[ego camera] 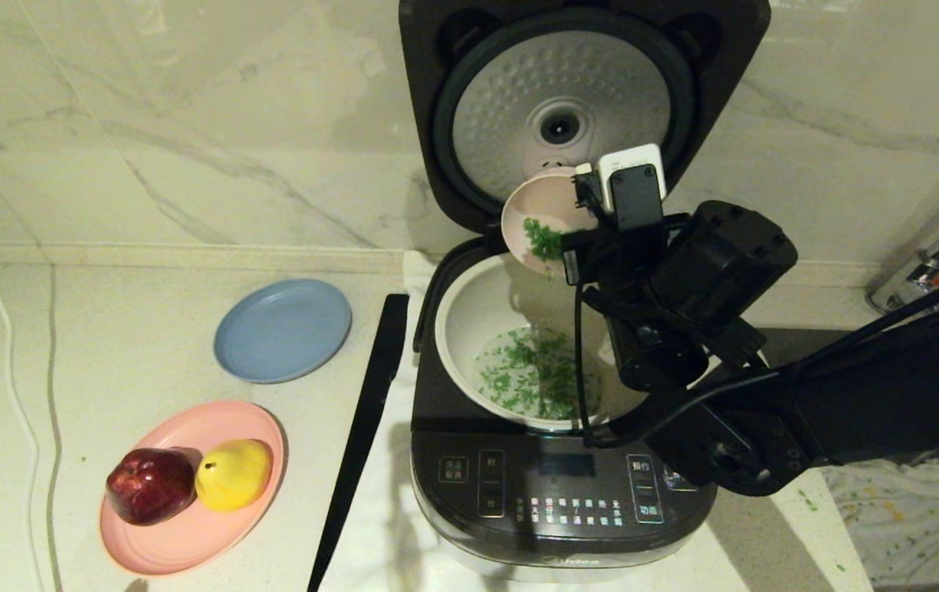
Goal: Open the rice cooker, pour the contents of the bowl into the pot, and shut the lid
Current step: Pour the water from the bowl into the rice cooker
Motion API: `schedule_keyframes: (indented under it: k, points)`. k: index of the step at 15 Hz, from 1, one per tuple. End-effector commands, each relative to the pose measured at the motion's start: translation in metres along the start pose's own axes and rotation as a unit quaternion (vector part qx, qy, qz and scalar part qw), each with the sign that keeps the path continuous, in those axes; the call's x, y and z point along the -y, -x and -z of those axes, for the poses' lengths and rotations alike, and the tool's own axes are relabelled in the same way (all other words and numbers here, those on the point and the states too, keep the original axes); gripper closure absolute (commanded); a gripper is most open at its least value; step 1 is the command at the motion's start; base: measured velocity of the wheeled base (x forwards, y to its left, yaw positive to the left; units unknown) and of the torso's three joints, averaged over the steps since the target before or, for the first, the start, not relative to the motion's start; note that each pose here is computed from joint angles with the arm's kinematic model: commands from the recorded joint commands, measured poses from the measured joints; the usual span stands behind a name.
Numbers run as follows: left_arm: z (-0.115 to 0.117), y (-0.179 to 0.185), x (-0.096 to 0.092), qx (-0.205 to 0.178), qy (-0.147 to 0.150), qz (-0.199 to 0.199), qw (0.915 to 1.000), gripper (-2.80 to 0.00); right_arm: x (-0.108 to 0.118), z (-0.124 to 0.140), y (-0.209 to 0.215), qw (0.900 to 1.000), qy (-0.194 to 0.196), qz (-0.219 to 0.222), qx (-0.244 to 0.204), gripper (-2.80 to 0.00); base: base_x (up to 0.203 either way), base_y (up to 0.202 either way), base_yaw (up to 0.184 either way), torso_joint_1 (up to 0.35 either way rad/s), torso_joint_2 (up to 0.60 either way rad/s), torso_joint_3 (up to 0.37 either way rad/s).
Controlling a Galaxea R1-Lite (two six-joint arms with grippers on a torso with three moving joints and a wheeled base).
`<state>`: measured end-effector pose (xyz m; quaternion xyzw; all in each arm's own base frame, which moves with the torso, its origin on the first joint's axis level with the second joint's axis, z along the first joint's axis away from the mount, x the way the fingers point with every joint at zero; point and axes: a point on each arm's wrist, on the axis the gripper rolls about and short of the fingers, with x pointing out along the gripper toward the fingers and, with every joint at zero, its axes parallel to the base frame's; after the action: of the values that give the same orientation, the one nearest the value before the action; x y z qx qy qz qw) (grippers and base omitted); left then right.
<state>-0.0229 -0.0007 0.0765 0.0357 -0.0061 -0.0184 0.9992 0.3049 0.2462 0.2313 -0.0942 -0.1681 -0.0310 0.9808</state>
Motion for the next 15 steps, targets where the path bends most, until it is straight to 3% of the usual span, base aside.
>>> schedule_keyframes:
  k: [1, 15]
  points:
    - [0.001, 0.0, 0.0, -0.002, 0.0, 0.0, 1.0, 0.0, 0.001, 0.0, 0.0, 1.0, 0.001, 0.006, 0.006, 0.0, 0.0, 0.0, 0.0, 0.0, 0.0, 0.0]
    - [0.001, 0.0, 0.0, -0.002, 0.0, 0.0, 1.0, 0.0, -0.006, 0.004, 0.011, 1.0, 0.009, -0.003, 0.011, 0.0, 0.0, 0.0, 0.0, 0.0, 0.0, 0.0]
